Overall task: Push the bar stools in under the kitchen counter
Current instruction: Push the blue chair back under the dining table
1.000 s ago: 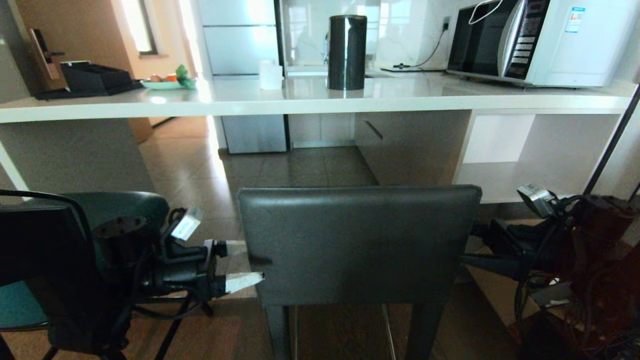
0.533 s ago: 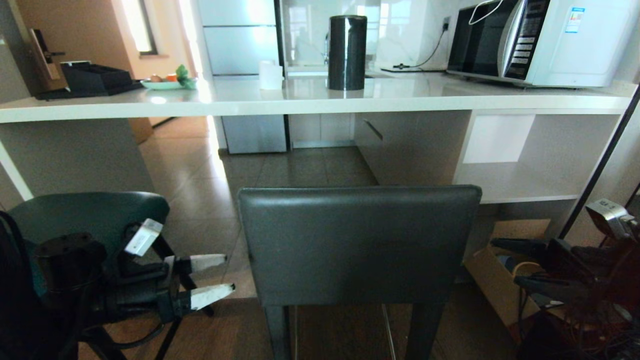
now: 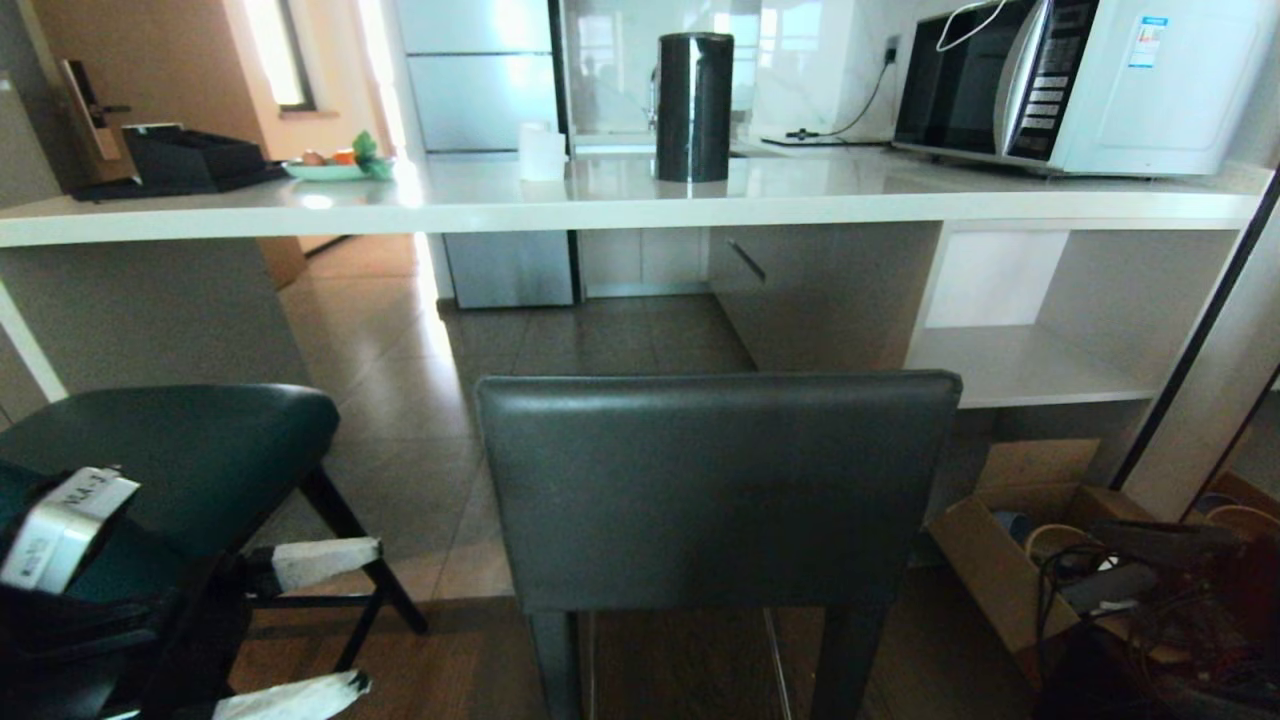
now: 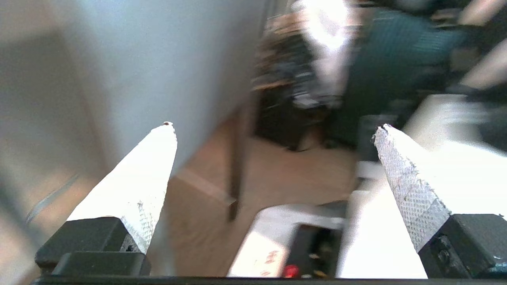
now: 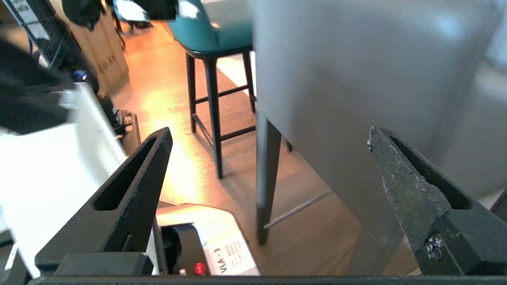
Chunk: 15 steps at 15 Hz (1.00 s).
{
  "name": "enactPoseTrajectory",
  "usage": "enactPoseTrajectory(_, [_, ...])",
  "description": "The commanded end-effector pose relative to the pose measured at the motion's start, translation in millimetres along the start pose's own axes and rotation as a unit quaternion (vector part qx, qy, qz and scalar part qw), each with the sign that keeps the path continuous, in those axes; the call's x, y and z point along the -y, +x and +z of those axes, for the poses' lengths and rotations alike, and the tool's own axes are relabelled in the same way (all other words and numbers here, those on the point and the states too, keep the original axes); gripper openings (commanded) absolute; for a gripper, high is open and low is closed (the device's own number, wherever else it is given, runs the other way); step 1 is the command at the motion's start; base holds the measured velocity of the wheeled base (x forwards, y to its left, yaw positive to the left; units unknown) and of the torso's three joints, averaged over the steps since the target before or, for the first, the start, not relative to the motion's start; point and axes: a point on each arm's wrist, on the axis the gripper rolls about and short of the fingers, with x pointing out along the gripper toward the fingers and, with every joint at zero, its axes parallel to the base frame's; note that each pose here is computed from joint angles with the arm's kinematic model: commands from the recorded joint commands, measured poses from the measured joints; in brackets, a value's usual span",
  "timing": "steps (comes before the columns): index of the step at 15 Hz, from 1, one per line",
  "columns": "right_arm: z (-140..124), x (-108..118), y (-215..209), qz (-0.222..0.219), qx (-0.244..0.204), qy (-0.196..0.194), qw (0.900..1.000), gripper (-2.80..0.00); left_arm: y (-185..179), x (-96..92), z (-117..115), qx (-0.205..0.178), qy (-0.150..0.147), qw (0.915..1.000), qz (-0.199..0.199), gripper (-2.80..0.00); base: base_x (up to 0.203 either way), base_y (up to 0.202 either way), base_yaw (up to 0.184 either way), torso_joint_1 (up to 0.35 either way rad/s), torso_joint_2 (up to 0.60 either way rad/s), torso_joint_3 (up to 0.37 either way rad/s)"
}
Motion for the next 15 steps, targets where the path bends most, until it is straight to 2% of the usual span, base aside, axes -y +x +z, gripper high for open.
enactPoseTrajectory(1, [30.8, -55.9, -1.5, 0.011, 0.006, -0.1, 0.995, 0.0, -13.1, 53.4, 31.0, 0.03, 0.074, 0.9959, -0.041, 0.0, 0.0, 0.0, 0.0, 0.0, 0.0, 0.0])
enactPoseTrajectory(4, [51.9, -120.0, -4.5, 0.04, 0.015, -0.118, 0.992, 0.0, -26.5, 103.9, 51.6, 0.049, 0.078, 0.9933, -0.07, 0.0, 0.0, 0.0, 0.0, 0.0, 0.0, 0.0])
enactPoseTrajectory(8, [60.4, -198.1, -21.5, 0.107, 0.024, -0.053, 0.993, 0.0, -44.2, 167.3, 65.1, 0.074, 0.09, 0.9888, -0.093, 0.0, 0.0, 0.0, 0.0, 0.0, 0.0, 0.0])
enactPoseTrajectory(9, [60.7, -207.8, -25.3, 0.114, 0.031, -0.049, 0.992, 0.0, -49.1, 184.1, 65.1, 0.082, 0.102, 0.9864, -0.099, 0.0, 0.0, 0.0, 0.0, 0.0, 0.0, 0.0])
enactPoseTrajectory(10, [65.0, -213.8, -28.2, 0.119, 0.043, -0.03, 0.992, 0.0, -54.7, 203.4, 64.1, 0.09, 0.114, 0.9837, -0.106, 0.0, 0.0, 0.0, 0.0, 0.0, 0.0, 0.0])
enactPoseTrajectory(12, [85.4, -227.7, -32.8, 0.124, 0.06, -0.028, 0.99, 0.0, -64.9, 237.8, 60.0, 0.102, 0.121, 0.9803, -0.118, 0.0, 0.0, 0.0, 0.0, 0.0, 0.0, 0.0])
enactPoseTrajectory(14, [109.8, -248.4, -39.0, 0.132, 0.073, -0.019, 0.988, 0.0, -70.5, 254.7, 59.1, 0.111, 0.12, 0.9785, -0.126, 0.0, 0.0, 0.0, 0.0, 0.0, 0.0, 0.0])
enactPoseTrajectory(15, [118.1, -256.6, -42.7, 0.14, 0.08, -0.015, 0.987, 0.0, -75.7, 258.8, 60.8, 0.111, 0.114, 0.9764, -0.146, 0.0, 0.0, 0.0, 0.0, 0.0, 0.0, 0.0])
